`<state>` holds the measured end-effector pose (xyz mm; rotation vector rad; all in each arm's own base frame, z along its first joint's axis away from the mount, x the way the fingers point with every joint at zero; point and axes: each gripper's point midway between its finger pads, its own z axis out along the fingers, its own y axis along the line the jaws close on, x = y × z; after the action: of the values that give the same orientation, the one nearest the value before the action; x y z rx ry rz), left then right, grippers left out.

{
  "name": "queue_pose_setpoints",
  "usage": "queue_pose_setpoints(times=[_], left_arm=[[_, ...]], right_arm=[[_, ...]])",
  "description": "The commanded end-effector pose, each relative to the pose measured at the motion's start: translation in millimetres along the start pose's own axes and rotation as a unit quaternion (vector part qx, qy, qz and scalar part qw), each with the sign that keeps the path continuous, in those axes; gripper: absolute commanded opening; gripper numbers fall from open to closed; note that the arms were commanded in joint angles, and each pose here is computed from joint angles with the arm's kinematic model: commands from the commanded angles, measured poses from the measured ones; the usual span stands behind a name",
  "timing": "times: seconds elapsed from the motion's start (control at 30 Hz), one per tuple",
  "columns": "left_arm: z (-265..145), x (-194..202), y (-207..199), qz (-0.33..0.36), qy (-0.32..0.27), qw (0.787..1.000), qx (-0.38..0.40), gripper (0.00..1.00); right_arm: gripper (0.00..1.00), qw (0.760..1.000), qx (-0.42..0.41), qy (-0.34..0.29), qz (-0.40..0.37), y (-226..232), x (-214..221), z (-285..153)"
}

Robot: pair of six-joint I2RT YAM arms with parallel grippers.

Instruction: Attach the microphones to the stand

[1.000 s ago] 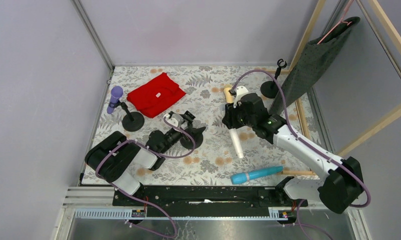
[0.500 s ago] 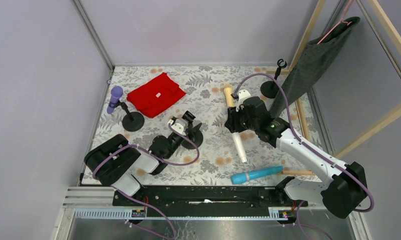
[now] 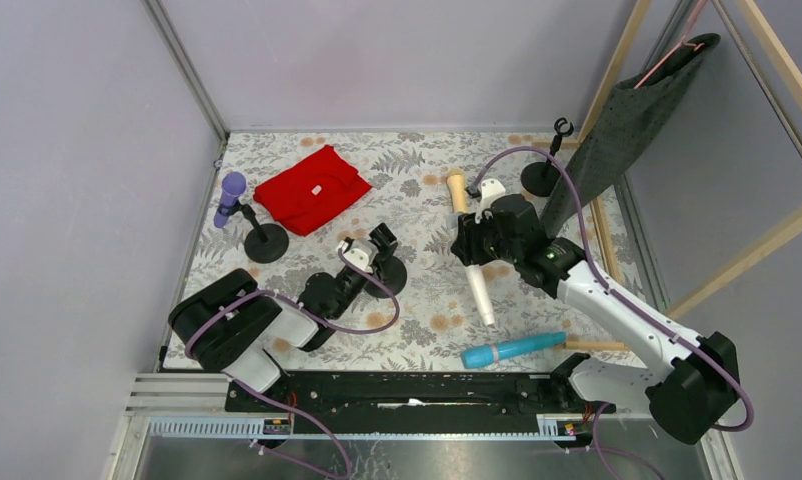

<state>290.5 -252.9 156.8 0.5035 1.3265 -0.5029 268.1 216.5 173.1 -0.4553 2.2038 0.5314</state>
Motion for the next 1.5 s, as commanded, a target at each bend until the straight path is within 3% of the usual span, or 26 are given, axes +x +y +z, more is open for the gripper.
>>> queue_pose_setpoints(times=[0.0,0.33,0.63,0.77,0.87,1.07,1.47], left_arm=[[2,-37,-13,0.004,-0.07,0.997,0.037,0.01],[-3,-49,-58,0.018,-0.077,0.983,0.163,0.0],[-26,-75,-114,0.084,-0.123,0.95,0.273,0.0],[-38,-79,-133,0.152,-0.153,0.929,0.3,0.0],[-39,-77,-137,0.183,-0.153,0.925,0.297,0.0],[-36,-75,-140,0.24,-0.15,0.92,0.272,0.0],[-33,-64,-150,0.275,-0.135,0.912,0.271,0.0]], right_arm=[[0.05,0.999,-0.014,-0.046,0.002,7,-22,-19],[0.0,0.988,-0.02,-0.155,0.006,12,-62,-69],[0.0,0.961,-0.092,-0.261,0.024,40,-101,-135],[0.0,0.936,-0.15,-0.318,0.036,59,-115,-163],[0.0,0.913,-0.181,-0.361,0.059,67,-130,-186],[0.0,0.889,-0.24,-0.382,0.072,87,-142,-207],[0.0,0.903,-0.249,-0.335,0.101,91,-143,-161]])
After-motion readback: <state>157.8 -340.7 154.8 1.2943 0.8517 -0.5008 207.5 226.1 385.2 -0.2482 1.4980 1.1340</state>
